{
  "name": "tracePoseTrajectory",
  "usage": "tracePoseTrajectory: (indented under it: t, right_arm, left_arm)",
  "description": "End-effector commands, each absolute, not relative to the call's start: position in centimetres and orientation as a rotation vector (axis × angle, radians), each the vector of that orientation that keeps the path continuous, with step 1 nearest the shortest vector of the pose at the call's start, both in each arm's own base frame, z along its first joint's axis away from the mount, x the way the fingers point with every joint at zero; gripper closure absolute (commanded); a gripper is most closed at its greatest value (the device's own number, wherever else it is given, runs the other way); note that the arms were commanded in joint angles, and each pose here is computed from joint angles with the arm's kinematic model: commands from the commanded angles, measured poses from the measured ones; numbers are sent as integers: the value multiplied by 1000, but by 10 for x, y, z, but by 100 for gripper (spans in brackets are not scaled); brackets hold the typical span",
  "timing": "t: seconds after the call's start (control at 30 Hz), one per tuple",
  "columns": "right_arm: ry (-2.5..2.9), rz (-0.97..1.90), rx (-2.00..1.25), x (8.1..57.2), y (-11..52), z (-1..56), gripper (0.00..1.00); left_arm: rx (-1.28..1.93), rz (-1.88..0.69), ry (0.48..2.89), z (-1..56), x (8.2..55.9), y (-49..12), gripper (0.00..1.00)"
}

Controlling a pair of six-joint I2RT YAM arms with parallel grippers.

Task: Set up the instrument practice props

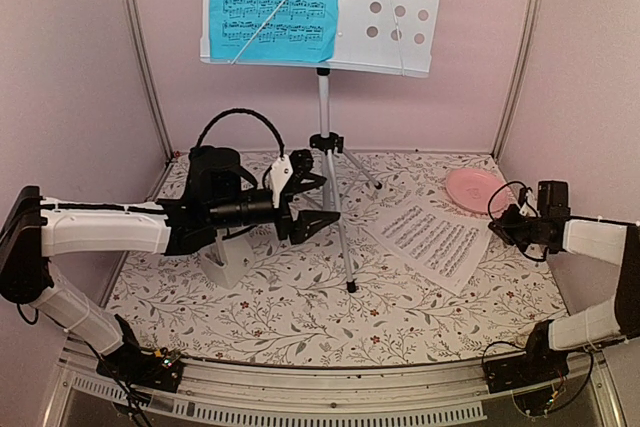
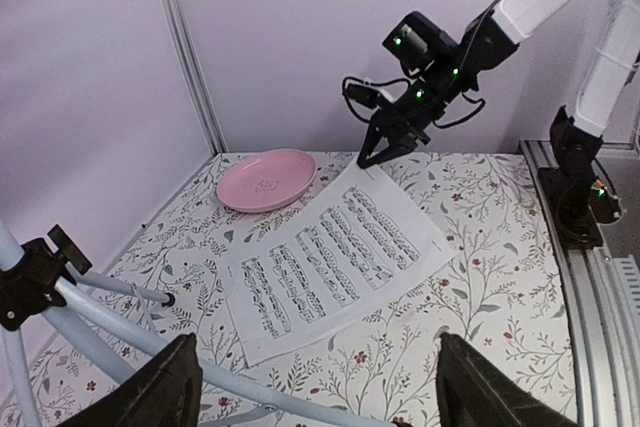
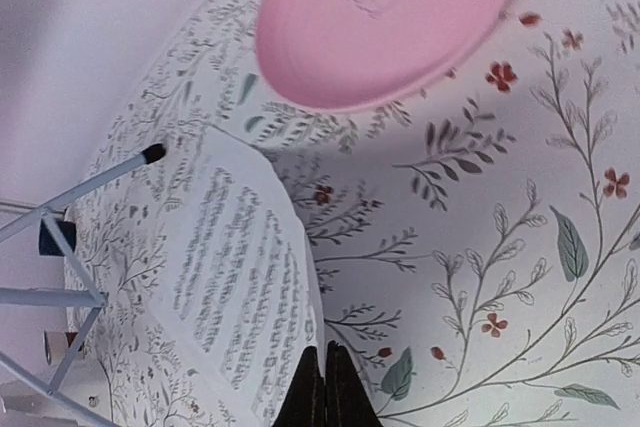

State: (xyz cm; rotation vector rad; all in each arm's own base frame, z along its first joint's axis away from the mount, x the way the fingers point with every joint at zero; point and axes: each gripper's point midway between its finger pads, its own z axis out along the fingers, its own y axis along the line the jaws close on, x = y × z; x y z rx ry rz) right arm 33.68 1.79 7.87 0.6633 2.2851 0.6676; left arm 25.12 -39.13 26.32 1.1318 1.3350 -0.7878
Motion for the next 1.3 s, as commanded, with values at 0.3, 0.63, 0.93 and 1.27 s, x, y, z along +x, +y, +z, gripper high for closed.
tracePoseTrajectory:
  t: [0.3,0.63,0.93,1.27]
  right_arm:
    - [2194,463,-260,312,99,258,100]
    - [2111,581,-729,244,182,327,100]
    - [2135,444,-1022,204,227,321,100]
    - [1980,486,-1064,203,245,366,100]
  left_arm:
    - [1210,-777,1234,311,250,-409,19]
    - [1386,-720,1163,312,249,-426,19]
    - [1495,-715,1141,309,257,-457,19]
    - [1645,-838,1160,278,226,-464,28]
